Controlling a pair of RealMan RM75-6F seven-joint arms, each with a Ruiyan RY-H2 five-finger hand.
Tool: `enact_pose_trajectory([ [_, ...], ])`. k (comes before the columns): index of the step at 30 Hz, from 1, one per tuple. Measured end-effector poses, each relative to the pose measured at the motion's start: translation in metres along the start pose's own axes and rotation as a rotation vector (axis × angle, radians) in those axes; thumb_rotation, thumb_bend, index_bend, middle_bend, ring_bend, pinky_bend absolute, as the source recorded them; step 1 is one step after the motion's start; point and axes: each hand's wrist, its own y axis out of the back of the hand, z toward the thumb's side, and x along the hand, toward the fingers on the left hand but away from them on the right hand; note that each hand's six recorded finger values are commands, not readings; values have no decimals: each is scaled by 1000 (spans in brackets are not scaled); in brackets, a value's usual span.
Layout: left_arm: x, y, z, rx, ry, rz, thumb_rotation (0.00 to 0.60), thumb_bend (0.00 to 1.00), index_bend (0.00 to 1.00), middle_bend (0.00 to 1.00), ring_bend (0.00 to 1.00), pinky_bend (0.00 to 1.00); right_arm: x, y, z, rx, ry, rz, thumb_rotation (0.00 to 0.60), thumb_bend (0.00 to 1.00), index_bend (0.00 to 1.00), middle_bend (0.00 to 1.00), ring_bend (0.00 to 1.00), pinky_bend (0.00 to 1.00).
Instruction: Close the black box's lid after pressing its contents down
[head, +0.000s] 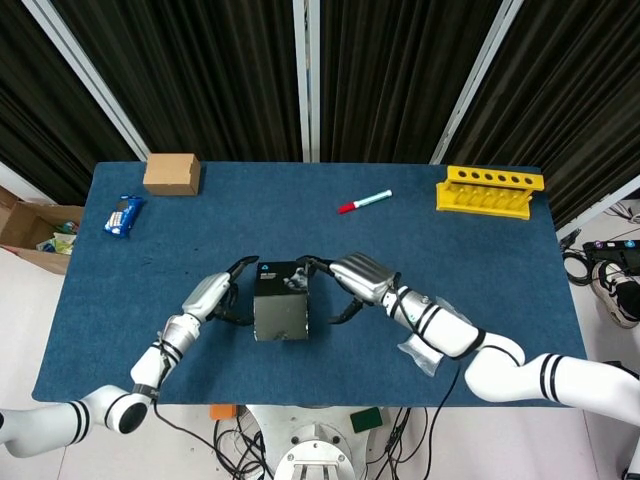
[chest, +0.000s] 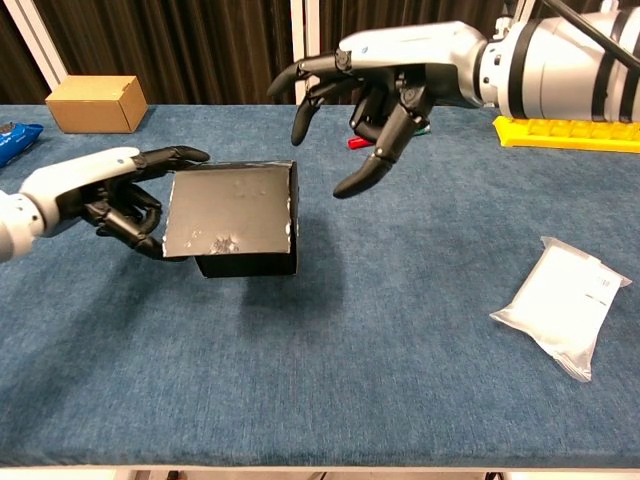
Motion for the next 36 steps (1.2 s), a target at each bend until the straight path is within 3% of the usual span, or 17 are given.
enact_pose_trajectory([
  [8,-37,27,-15,134,52,109,600,0,51,25,700,923,-21,0,14,88,-45,-29,600,4,136,325,849,1000],
  [15,-81,52,-35,214,112,224,600,0,51,26,701,923,-39,-15,28,289,-95,-71,600,5,184,353,856,1000],
  [27,-116,53,-51,182,122,240,600,0,51,26,701,924,-53,-77,42,497,-137,-100,600,7,217,374,858,1000],
  [36,-115,49,-52,174,111,229,600,0,52,26,701,924,-52,-77,43,475,-149,-148,600,5,229,402,860,1000],
])
